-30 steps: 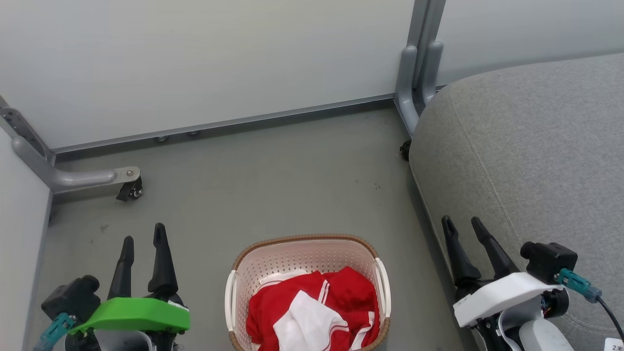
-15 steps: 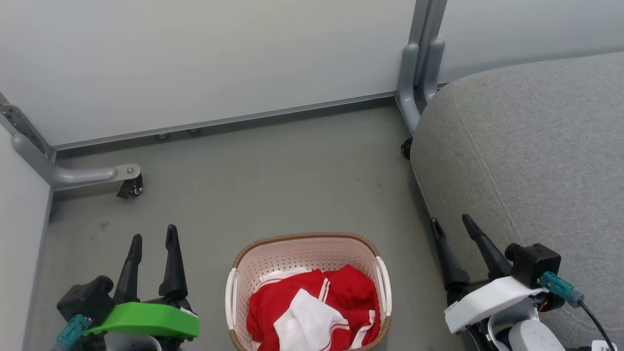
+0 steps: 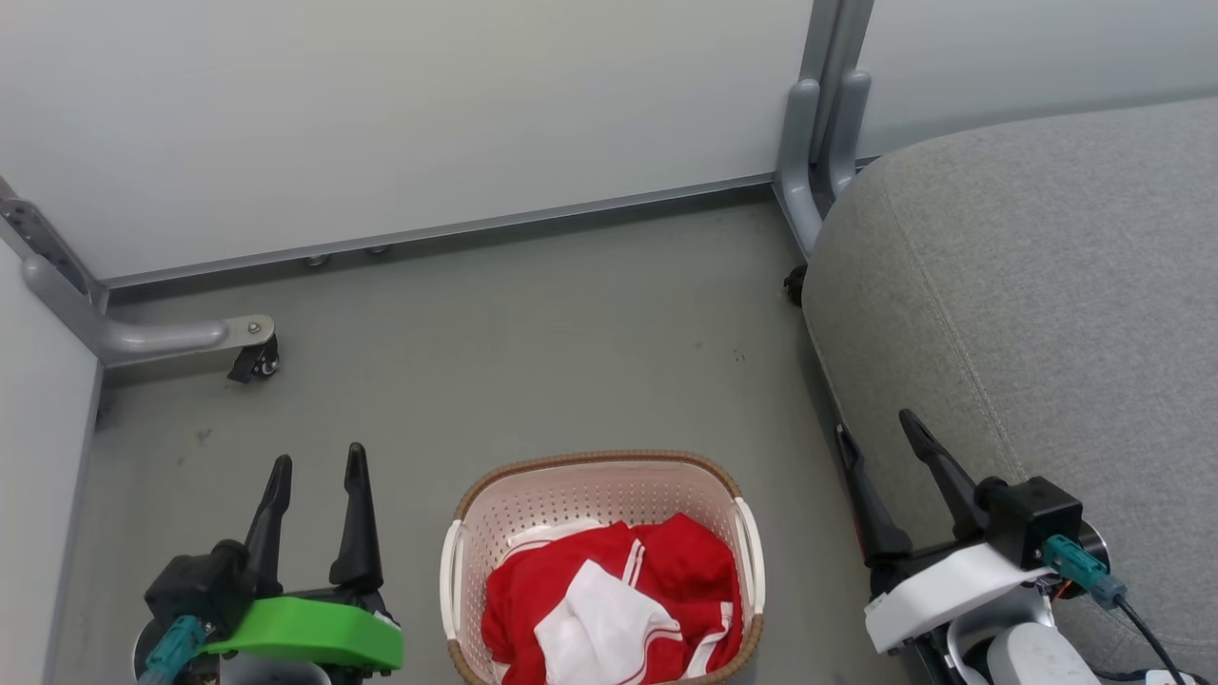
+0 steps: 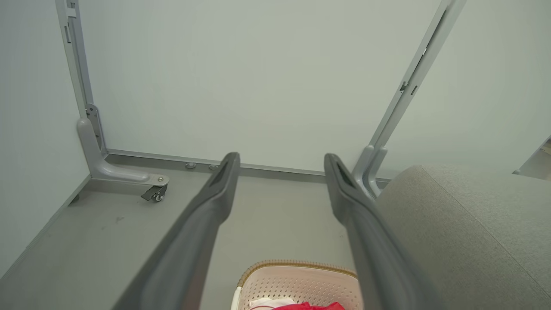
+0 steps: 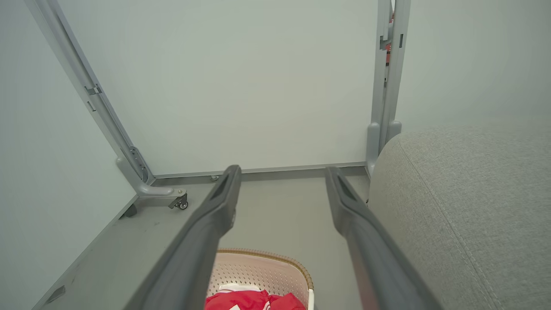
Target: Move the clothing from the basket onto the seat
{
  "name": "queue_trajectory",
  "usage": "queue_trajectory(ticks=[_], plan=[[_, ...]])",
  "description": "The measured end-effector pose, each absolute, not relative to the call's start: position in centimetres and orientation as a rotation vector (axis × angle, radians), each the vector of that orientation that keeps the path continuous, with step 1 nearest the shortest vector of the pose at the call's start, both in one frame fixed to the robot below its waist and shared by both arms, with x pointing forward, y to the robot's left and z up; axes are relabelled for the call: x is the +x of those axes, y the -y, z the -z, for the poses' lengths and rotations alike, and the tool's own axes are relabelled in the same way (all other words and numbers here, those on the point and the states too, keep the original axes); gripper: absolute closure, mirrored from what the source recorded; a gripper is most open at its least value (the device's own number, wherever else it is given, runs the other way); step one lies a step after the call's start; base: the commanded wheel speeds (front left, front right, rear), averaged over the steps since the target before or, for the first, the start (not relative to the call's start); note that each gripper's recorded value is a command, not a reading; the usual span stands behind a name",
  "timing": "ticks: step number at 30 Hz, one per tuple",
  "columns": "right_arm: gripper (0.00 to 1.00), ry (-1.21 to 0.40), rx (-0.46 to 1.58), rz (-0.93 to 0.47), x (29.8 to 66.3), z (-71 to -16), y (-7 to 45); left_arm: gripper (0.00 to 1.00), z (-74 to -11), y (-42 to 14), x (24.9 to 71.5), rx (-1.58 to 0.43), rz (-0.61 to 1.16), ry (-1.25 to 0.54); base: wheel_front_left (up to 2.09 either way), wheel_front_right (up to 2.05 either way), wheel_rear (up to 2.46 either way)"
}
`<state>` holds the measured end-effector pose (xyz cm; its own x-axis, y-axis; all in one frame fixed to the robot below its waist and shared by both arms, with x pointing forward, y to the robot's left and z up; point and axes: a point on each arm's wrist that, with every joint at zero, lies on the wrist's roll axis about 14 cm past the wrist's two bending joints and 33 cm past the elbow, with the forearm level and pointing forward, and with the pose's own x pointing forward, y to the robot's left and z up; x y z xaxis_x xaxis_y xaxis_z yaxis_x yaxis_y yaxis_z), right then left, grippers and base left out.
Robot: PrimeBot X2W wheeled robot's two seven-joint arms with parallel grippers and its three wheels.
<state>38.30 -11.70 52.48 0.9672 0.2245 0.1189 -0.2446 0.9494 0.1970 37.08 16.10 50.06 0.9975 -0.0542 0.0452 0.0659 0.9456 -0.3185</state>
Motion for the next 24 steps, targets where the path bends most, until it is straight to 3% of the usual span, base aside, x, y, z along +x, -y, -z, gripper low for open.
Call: queue_trajectory(ticks=[24], plan=[[0.0, 0.143, 0.071, -0.255, 38.3, -52.9, 11.6, 0.0, -49.8, -14.8, 36.7, -0.164, 0.122, 0.05, 0.0, 0.0, 0.0]])
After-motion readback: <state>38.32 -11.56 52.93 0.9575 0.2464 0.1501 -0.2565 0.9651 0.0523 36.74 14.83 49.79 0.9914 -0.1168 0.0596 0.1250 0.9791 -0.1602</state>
